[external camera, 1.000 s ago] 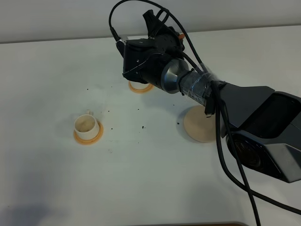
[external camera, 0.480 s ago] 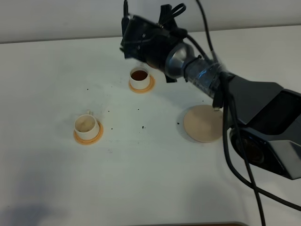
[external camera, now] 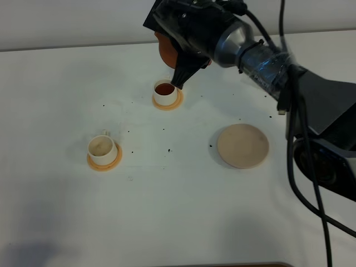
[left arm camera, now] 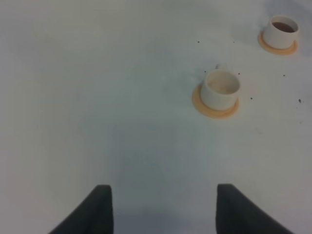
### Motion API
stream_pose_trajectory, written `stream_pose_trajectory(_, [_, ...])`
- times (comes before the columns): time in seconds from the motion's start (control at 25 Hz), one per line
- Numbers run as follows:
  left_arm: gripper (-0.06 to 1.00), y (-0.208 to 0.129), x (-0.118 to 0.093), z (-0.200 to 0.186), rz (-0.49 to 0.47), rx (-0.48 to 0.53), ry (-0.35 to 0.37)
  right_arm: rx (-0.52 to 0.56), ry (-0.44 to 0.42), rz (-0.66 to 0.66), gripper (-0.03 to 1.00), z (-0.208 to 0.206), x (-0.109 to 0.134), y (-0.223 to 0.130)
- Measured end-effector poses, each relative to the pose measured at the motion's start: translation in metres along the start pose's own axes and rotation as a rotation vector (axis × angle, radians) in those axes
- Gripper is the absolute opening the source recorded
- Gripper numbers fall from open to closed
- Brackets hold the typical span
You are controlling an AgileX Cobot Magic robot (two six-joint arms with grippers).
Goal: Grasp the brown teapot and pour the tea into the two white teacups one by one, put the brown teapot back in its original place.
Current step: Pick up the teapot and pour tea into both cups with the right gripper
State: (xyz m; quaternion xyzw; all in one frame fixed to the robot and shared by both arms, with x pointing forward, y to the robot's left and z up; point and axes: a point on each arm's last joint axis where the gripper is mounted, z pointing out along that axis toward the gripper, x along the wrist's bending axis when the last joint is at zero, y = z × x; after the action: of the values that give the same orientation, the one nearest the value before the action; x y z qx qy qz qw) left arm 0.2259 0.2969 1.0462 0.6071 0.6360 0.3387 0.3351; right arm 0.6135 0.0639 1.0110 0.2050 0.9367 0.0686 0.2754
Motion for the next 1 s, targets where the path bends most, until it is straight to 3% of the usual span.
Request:
stream_pose_trajectory(0.24, [0.47,0.000,0.000,0.000,0.001,0.000,0.000,0.025,0.141,0.179,0.09,-0.010,-0.002,-0.016])
stream_pose_trajectory(0.52, [0.47,0.000,0.000,0.000,0.001,0.000,0.000,0.114,0.352,0.296,0.09,0.011,0.011,-0.038])
stream_pose_trajectory(1.0, [0.47,0.000,0.000,0.000,0.001,0.000,0.000,0.215,0.407,0.286,0.09,0.048,0.035,-0.047])
